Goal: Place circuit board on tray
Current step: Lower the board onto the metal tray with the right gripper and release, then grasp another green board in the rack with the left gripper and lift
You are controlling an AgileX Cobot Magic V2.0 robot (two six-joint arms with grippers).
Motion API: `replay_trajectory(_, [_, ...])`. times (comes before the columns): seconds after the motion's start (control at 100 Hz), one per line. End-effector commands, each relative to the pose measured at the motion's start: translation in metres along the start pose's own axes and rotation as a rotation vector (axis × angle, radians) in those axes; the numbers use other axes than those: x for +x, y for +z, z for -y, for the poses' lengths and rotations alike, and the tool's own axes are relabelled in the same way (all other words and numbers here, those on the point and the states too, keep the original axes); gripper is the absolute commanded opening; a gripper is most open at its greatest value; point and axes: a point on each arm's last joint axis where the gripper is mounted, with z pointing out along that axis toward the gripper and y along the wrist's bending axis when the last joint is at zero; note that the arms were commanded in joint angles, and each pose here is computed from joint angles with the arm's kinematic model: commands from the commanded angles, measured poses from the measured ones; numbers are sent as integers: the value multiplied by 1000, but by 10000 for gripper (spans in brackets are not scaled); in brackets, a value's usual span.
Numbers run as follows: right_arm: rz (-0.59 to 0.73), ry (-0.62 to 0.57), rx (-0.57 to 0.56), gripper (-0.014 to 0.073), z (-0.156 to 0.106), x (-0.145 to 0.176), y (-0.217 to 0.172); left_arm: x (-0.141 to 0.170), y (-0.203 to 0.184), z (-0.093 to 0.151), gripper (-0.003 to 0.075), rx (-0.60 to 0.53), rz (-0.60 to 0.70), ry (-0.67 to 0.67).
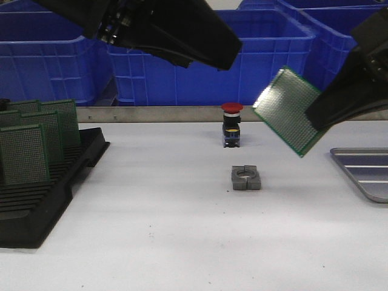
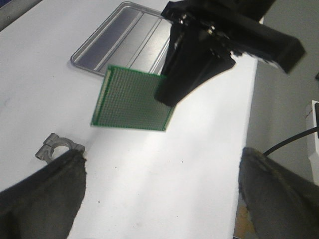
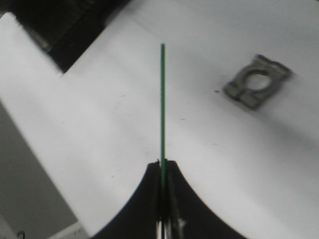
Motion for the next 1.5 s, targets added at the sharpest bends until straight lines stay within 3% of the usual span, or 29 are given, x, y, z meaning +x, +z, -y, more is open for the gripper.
replay_trajectory(0.0, [104,118,83,-69,17,-12,-19,-20,-10,7,587,4,83,9])
replay_trajectory(0.17, [198,222,282,-69,56,-10,-39,-20,-10,7,587,4,83,9])
replay_trajectory(0.31, [210,286,383,-69,81,-4,-40,-20,-10,7,587,4,83,9])
replay_trajectory(0.72, [122,381,464,-59,120,15,-10,-20,-10,7,587,4,83,9])
replay_trajectory(0.82, [124,383,482,48,122,15,-9,-20,-10,7,587,4,83,9])
replay_trajectory(1.01, [156,377,574,526,130,14,-14,-20,-10,5,587,-21,85,9])
replay_trajectory(1.08, [159,376,582,633,131,14,-14,-20,-10,3,587,-39,81,15])
replay_trajectory(1.27, [155,368,584,652,131,14,-14,-12,-14,-5,587,-96,4,109])
replay_trajectory(1.49, [154,368,580,652,130,14,-14,5,-43,-44,587,-238,-101,156])
